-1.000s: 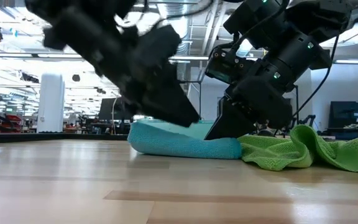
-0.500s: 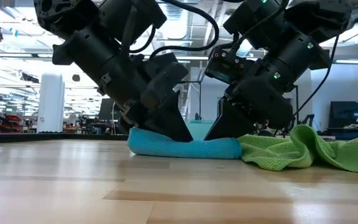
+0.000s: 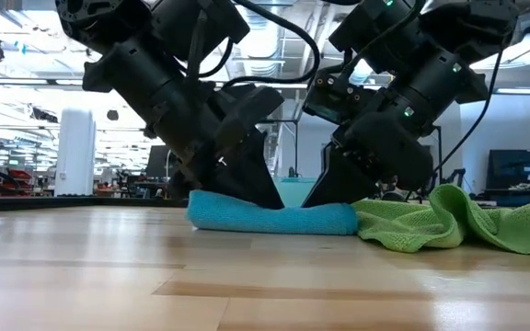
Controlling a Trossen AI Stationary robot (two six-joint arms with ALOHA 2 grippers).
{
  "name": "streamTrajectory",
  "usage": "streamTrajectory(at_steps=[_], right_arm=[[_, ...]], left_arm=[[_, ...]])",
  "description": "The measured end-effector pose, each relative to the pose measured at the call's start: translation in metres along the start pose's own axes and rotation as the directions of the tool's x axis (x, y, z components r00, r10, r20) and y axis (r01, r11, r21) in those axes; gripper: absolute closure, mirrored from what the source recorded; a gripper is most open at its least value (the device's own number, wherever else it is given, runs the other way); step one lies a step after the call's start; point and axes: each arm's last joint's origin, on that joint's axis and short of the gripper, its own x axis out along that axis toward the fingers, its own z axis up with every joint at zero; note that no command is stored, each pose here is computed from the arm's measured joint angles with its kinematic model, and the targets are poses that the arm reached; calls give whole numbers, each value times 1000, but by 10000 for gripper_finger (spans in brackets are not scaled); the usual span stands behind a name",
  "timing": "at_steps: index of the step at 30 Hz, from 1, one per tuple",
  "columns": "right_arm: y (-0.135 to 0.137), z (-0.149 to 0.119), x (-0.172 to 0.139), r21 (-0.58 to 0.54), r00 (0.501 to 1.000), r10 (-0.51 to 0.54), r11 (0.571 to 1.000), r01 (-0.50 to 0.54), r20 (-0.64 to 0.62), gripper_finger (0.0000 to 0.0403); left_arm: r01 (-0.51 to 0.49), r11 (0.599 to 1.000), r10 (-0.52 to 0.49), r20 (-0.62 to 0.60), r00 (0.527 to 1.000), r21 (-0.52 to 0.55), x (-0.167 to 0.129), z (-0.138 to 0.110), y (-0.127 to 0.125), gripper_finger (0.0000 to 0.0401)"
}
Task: Roll microfiber towels into tight, uniform cylinder then place into a basket
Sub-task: Roll the blue microfiber cloth
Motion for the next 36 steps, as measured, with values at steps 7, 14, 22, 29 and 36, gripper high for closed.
streamTrajectory(at_steps=[7, 14, 22, 29, 36], right_arm=[[0, 4, 0, -22, 1000, 0, 1000, 0, 9, 351], [-5, 22, -16, -73, 998, -2, 997, -3, -63, 300], [-19, 38, -72, -103, 996, -25, 995, 17, -81, 284], [-38, 38, -119, -85, 999, -41, 996, 41, -2, 284], [-50, 21, -115, 9, 984, -39, 999, 38, 176, 284]], left_arm=[[12, 993, -14, -19, 1000, -114, 0, -1, 0, 276], [-14, 995, 10, -41, 999, -103, -1, -3, 1, 276], [-28, 997, 24, -50, 998, -65, -7, -3, 1, 276], [-72, 997, 70, -47, 996, -36, -14, -7, 1, 276], [-83, 996, 81, -42, 996, -36, -14, -7, 2, 276]])
